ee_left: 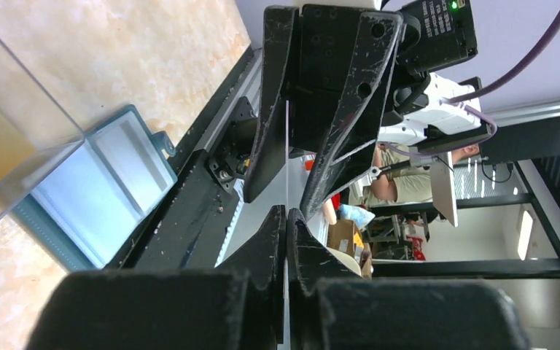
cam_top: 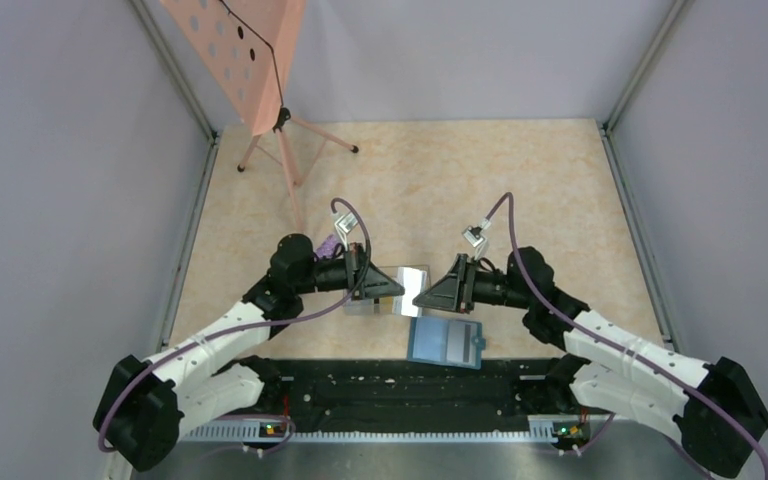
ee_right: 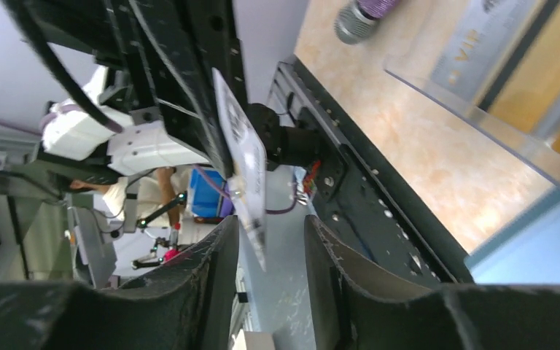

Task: Put the credit cards into the card holder
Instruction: Pick up the credit card from the storage box, then insert the credit card into the card holder.

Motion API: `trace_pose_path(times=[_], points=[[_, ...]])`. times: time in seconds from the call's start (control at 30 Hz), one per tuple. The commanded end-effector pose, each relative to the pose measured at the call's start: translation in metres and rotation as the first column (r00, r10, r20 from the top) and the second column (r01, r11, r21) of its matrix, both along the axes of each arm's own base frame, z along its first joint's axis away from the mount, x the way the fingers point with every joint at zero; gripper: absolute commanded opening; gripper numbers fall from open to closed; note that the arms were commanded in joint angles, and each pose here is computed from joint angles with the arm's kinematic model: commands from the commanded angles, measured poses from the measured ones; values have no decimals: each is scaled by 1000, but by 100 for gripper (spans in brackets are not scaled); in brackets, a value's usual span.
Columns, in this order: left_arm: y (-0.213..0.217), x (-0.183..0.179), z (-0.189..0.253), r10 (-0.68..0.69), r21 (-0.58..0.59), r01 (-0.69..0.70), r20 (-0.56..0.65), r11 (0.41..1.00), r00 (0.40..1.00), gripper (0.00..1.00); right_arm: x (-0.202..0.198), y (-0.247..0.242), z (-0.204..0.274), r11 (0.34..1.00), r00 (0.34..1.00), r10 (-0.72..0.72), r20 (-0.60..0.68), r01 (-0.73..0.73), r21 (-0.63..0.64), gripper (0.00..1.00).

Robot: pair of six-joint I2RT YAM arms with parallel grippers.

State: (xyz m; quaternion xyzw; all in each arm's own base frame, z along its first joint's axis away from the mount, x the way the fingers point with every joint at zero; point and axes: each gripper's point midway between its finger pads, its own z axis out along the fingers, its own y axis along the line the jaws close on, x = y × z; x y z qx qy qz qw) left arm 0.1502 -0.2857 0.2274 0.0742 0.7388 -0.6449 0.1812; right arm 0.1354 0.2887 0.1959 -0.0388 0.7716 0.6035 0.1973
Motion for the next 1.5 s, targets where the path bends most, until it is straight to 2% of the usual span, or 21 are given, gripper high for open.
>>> trace_pose_path(times=[0.0, 0.07, 0.13, 0.17, 0.23, 0.3, 0.4, 0.5, 0.6, 0.7, 0.87, 1.0, 1.2, 1.47], points=[[-4, -6, 14, -42, -52, 45, 58, 998, 997, 0, 1, 10, 38, 987, 997, 40, 72, -50, 150, 36], [-4, -6, 9, -38, -36, 40, 49, 999, 998, 0, 0, 10, 43, 984, 996, 44, 77, -56, 172, 32], [-4, -7, 6, -36, -33, 37, 42, 999, 998, 0, -2, 11, 44, 981, 996, 51, 74, -64, 185, 24], [-4, -7, 6, -36, -33, 38, 43, 999, 998, 0, -3, 11, 45, 979, 996, 54, 75, -68, 193, 18], [-5, -7, 5, -37, -34, 38, 41, 999, 998, 0, -4, 10, 41, 980, 996, 59, 65, -70, 189, 1], [-8, -10, 1, -43, -29, 44, 34, 999, 999, 1, -5, 9, 37, 980, 997, 58, 57, -67, 185, 0], [-10, -12, -9, -35, -10, 35, 10, 999, 999, 17, -5, 5, 28, 989, 998, 41, 48, -47, 139, 0], [-10, -7, -27, 25, 23, -24, -29, 999, 999, 33, -2, -6, 2, 1000, 1000, -13, 9, 13, -1, 0], [-10, -4, -50, 79, 79, -72, -83, 994, 993, 40, -2, -26, -33, 985, 995, -92, -32, 86, -147, 0], [-10, -2, -82, 146, 214, -116, -132, 970, 980, 42, -14, -45, -77, 962, 983, -137, -126, 101, -253, 0], [-9, -6, -125, 176, 450, -97, -138, 888, 975, 41, -35, -68, -120, 933, 962, -172, -210, 90, -349, 0], [-4, -12, -150, 183, 590, -63, -146, 805, 972, 34, -44, -81, -138, 903, 946, -206, -249, 86, -421, 0], [-1, -11, -161, 202, 665, -46, -159, 746, 966, 21, -47, -80, -139, 897, 933, -210, -293, 64, -437, 0], [-16, 12, -181, 247, 710, -71, -148, 701, 958, 17, -45, -83, -155, 854, 932, -180, -316, -11, -520, 0]])
